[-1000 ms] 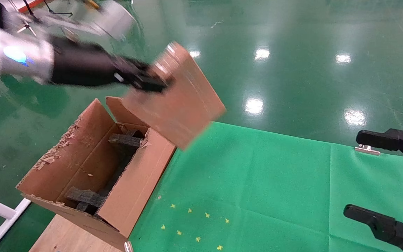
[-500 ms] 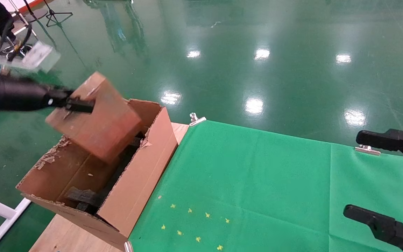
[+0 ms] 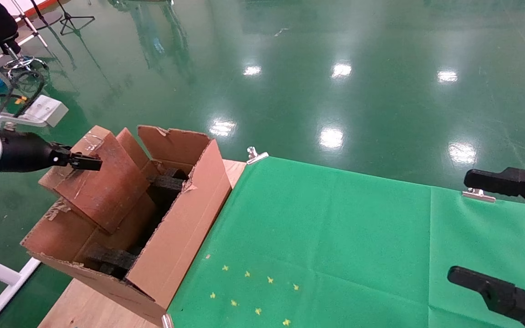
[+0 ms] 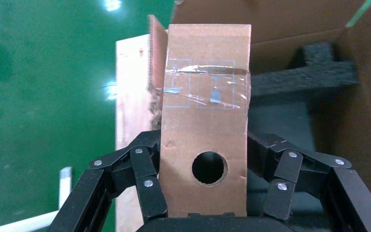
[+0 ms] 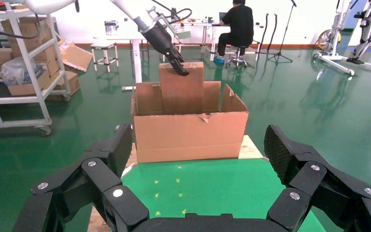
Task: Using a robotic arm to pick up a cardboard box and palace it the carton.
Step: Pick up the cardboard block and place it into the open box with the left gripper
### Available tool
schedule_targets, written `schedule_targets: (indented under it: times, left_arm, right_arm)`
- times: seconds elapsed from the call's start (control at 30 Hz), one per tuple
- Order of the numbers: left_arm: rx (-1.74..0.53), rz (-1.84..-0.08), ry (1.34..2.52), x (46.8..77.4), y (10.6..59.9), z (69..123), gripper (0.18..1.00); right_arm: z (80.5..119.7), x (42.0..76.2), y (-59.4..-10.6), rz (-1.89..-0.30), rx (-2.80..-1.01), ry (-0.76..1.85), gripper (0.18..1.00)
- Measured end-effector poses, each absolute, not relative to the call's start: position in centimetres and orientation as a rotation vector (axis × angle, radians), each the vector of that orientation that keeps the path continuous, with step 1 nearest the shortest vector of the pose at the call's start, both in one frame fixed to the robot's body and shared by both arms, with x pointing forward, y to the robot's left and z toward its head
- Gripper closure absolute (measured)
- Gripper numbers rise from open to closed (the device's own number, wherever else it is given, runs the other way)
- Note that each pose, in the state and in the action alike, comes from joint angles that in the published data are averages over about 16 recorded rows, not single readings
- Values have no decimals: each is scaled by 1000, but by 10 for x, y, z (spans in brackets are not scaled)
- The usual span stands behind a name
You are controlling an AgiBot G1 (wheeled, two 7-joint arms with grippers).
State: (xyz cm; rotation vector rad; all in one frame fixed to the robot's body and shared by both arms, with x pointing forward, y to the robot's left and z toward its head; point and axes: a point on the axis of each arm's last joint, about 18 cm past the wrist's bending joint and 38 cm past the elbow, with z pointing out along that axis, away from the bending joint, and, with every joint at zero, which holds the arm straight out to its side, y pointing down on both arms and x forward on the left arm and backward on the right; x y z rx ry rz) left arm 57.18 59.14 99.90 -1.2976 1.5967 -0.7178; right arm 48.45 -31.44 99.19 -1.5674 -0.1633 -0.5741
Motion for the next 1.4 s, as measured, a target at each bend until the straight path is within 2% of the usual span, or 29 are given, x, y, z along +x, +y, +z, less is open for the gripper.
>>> schedule_targets:
  times: [0.27, 0.6, 1.13, 1.4]
  left_arm:
    - [-1369, -639, 1567, 598, 594, 979, 824]
    - [-1432, -601, 1610, 622, 586, 938, 825]
    - [-1459, -589, 1634, 630, 587, 903, 829]
    - [-1458, -591, 1635, 630, 587, 904, 780]
  right_arm:
    - [992, 484, -314, -574, -1567, -163, 178]
    - [992, 484, -314, -574, -1567, -163, 178]
    - [992, 485, -314, -574, -1567, -163, 178]
    - [992, 485, -315, -574, -1567, -163, 178]
